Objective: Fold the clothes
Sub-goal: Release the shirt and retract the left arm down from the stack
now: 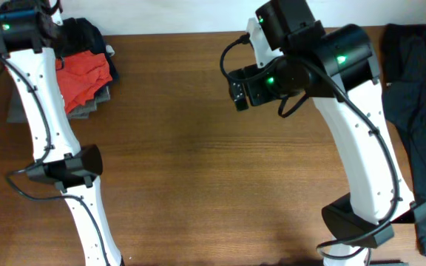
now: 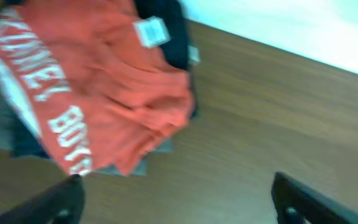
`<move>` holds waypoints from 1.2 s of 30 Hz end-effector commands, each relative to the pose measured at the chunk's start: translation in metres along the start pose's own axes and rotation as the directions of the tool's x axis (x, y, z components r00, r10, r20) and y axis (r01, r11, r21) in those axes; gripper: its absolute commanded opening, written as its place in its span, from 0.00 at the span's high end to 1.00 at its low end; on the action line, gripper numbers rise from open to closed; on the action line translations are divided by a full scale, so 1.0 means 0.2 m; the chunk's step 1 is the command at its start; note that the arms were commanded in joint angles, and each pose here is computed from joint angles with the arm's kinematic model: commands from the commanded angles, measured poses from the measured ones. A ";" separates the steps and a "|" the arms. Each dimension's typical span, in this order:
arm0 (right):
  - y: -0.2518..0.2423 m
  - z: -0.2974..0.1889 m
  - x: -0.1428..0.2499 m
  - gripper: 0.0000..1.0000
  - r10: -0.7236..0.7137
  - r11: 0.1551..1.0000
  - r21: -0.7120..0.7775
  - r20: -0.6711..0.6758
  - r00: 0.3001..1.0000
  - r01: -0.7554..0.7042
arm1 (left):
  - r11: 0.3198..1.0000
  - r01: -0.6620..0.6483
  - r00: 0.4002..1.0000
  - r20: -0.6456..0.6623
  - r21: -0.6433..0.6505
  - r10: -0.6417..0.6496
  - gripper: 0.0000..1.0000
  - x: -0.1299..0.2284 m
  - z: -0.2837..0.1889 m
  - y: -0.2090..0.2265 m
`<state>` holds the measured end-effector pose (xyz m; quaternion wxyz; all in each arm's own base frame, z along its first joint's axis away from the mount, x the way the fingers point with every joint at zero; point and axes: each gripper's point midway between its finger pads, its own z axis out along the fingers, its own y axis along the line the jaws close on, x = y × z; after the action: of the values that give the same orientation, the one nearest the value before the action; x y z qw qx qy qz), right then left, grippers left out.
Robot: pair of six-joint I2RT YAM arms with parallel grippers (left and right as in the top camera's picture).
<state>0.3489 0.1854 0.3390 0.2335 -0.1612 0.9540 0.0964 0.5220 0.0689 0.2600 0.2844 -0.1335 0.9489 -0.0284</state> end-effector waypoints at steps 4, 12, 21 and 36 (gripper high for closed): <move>-0.03 -0.36 0.03 0.01 -0.018 0.999 0.029 0.177 0.984 0.013 | 0.971 -0.106 0.994 0.029 0.215 0.102 0.01 0.04 -0.26 -0.20; -0.07 -0.70 0.22 0.01 -0.011 0.999 0.038 0.299 0.954 -0.001 | 0.955 -0.190 0.961 0.240 0.227 0.134 0.01 0.01 -0.80 -0.31; -0.34 -0.76 0.60 0.01 0.184 0.939 0.225 0.308 0.933 -0.260 | 0.918 -0.315 0.909 0.355 0.242 0.219 0.01 0.12 -1.12 -0.56; -0.42 -0.83 0.67 0.01 0.173 0.910 0.298 0.358 0.918 -0.288 | 0.914 -0.383 0.851 0.437 0.137 0.291 0.01 0.23 -1.33 -0.70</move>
<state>0.1953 0.0340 0.4119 0.3968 0.0042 0.9179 -0.0030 0.3978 -0.0971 0.4472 0.4527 0.0721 0.8863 -0.0649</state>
